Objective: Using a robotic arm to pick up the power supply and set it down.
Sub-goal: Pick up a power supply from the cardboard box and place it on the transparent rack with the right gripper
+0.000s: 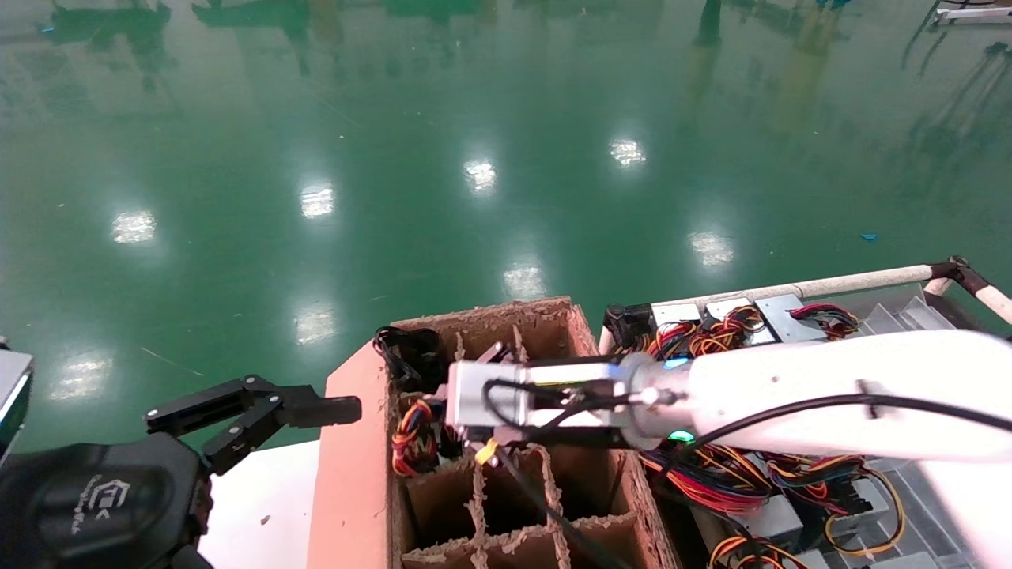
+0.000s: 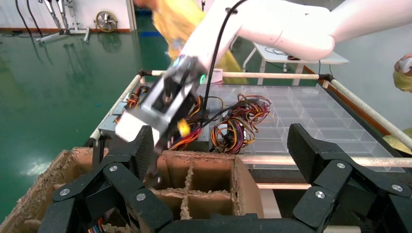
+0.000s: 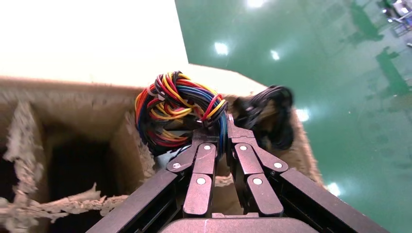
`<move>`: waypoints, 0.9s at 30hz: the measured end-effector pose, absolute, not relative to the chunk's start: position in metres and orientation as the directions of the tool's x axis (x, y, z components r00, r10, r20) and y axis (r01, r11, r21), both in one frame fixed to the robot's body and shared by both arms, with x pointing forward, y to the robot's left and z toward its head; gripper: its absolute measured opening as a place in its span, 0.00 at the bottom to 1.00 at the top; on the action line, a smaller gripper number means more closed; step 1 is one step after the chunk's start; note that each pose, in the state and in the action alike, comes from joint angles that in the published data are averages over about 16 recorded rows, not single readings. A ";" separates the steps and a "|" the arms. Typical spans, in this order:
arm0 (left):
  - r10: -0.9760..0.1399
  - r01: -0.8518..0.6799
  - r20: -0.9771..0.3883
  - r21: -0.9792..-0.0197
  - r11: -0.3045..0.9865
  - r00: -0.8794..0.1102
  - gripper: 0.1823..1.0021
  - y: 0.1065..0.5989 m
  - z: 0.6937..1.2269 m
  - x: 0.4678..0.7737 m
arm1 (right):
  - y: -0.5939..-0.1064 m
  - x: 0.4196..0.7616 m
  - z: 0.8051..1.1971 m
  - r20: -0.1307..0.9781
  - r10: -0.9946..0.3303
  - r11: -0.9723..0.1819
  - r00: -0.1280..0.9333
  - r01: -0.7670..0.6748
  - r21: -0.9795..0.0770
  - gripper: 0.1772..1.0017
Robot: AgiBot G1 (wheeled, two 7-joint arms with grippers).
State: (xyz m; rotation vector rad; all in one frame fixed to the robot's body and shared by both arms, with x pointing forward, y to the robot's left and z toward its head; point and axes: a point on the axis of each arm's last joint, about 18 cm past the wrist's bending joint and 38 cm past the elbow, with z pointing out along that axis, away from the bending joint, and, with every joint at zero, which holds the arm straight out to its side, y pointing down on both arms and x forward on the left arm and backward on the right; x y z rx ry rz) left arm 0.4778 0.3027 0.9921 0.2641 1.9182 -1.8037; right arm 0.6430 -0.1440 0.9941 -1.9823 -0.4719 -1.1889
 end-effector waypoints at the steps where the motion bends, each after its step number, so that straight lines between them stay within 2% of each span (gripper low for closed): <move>1: -0.188 0.460 -0.472 -0.881 0.108 -0.861 1.00 0.303 0.992 0.478 | -0.147 0.640 0.999 0.864 -0.081 -0.632 0.497 0.644 -0.430 0.03; 9: -0.188 0.460 -0.472 -0.881 0.108 -0.861 1.00 0.303 0.992 0.478 | -0.176 0.606 1.055 0.863 -0.197 -0.540 0.465 0.683 -0.491 0.03; 17: -0.188 0.460 -0.472 -0.881 0.108 -0.861 1.00 0.303 0.992 0.478 | -0.223 0.565 1.117 0.879 -0.307 -0.461 0.365 0.751 -0.473 0.03; 27: -0.188 0.460 -0.472 -0.881 0.108 -0.861 1.00 0.303 0.992 0.478 | -0.320 0.518 1.161 0.879 -0.412 -0.485 0.238 0.760 -0.433 0.03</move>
